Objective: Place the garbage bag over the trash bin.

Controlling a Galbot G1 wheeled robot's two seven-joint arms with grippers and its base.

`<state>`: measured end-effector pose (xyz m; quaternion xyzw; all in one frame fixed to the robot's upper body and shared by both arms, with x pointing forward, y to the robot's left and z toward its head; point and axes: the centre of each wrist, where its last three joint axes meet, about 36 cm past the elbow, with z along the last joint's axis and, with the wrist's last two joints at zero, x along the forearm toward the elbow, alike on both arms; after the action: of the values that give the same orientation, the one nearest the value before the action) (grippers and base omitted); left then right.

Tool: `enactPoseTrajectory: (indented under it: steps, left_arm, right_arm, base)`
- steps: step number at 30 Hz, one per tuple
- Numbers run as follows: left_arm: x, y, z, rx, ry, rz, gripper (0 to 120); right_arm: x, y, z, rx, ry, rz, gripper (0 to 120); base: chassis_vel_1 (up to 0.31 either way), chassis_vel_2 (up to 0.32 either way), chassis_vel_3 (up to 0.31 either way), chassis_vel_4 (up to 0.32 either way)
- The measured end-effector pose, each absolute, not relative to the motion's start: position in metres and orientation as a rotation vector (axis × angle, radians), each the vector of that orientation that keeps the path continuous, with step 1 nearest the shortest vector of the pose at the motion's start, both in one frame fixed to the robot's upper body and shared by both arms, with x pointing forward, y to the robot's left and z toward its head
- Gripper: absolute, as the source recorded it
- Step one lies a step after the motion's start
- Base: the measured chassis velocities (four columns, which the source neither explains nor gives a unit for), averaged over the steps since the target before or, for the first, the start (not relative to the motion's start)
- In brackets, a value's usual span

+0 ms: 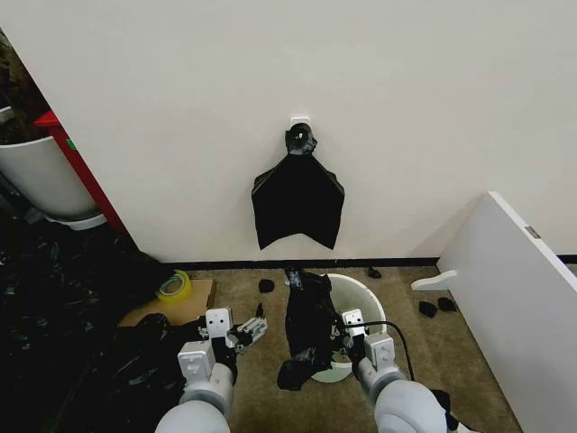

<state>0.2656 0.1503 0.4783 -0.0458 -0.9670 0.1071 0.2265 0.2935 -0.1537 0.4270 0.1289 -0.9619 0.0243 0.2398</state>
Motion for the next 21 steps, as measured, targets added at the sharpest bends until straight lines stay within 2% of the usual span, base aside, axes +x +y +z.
enactPoseTrajectory:
  steps: [12,21]
  left_arm:
    - [0.287,0.150,0.470,-0.198,-2.614,0.249,100]
    - [0.312,0.142,0.468,-0.369,-2.470,0.319,100]
  right_arm:
    - [0.294,-0.169,0.411,0.236,-2.646,0.117,0]
    - [0.279,-0.172,0.397,0.196,-2.693,0.211,0]
  base:
    - [0.000,0.000,0.000,0.000]
    - [0.000,0.000,0.000,0.000]
